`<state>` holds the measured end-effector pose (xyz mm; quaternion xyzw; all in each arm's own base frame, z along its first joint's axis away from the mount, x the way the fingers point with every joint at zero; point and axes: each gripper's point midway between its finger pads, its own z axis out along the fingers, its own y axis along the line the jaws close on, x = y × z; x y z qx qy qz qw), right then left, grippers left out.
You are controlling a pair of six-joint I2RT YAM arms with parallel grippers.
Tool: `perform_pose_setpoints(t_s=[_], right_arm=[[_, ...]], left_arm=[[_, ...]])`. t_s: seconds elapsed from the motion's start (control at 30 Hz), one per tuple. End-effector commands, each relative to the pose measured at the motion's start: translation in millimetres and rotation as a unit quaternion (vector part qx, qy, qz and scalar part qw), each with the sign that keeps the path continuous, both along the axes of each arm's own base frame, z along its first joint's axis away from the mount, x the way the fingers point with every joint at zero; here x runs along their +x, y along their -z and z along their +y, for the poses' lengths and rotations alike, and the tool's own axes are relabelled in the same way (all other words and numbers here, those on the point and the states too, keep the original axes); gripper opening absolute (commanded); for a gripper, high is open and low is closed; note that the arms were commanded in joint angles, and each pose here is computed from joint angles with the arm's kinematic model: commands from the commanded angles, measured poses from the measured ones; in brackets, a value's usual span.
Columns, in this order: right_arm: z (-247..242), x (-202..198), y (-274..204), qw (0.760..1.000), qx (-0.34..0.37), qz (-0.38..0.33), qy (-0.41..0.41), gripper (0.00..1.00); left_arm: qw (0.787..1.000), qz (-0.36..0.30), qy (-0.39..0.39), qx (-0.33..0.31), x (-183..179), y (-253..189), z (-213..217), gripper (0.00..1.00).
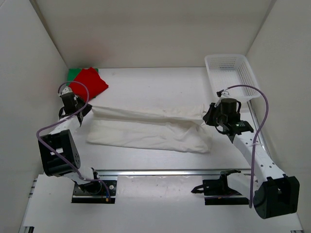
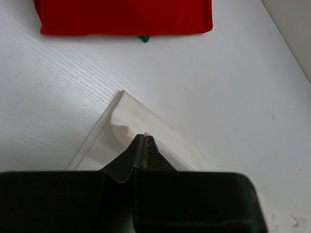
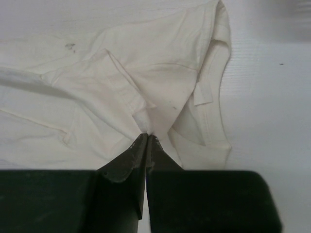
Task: Fold and stack the t-shirts
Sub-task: Fold the other side of the tshirt into a rectangle
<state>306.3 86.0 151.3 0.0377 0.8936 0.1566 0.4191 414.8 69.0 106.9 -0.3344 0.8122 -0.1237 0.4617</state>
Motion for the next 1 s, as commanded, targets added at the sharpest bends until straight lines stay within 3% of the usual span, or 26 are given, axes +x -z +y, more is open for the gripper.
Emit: perform_pose_setpoints(t_s=[0.0,0.2,0.3,0.5,0.53,0.6,0.7,0.77,0.8,0.87,0.9,0.97], right_arm=[[0.9,-9.4,-11.3,1.0,-0.01,-0.027,0.002,0.0],[11.4,-48.8,34.0,1.0,0.001,0.022,0.0,0.0],[11.9,-68.3,60.5,0.998,0.031,0.048,0.005,0.0],[7.5,-81.1,69.1,0.996,0.068,0.049,0.018,0.0],[7.6,-82.4,69.9,0.996,0.07,0.05,0.014,0.02],[10.6,-84.0,65.4,0.997,0.067,0.044,0.006,0.14],[9.8,-79.4,46.9,0.999,0.044,0.021,0.003,0.29],[7.6,-72.1,32.0,0.999,0.033,0.005,0.006,0.33],[11.0,-66.6,23.1,1.0,0.031,-0.006,-0.003,0.32],[28.7,-56.5,18.1,0.998,0.045,-0.016,-0.036,0.17],[41.8,-48.3,21.7,0.997,0.05,-0.009,-0.058,0.01],[65.8,-26.4,27.6,0.995,0.029,-0.012,-0.099,0.01]], left_arm=[[1.0,-0.025,0.002,-0.017,-8.2,-16.3,-5.2,0.0],[1.0,0.019,-0.006,-0.006,-31.1,9.4,-10.2,0.0],[0.997,0.051,-0.028,-0.047,-48.0,35.6,-4.9,0.01],[0.987,0.025,-0.058,-0.149,-53.8,39.6,1.5,0.32],[0.986,0.008,-0.064,-0.152,-50.5,33.8,3.2,0.42],[0.983,-0.019,-0.079,-0.164,-56.2,25.6,6.5,0.45],[0.982,-0.06,-0.09,-0.156,-57.7,6.1,4.5,0.42],[0.987,-0.072,-0.072,-0.125,-54.8,-3.9,-6.3,0.36],[0.989,-0.083,-0.05,-0.113,-49.4,-15.3,-21.7,0.36],[0.99,-0.101,-0.01,-0.094,-44.1,-27.7,-46.9,0.35],[0.991,-0.101,0.019,-0.089,-41.9,-30.9,-68.4,0.34],[0.987,-0.109,0.081,-0.084,-42.5,-37.4,-115.4,0.33]])
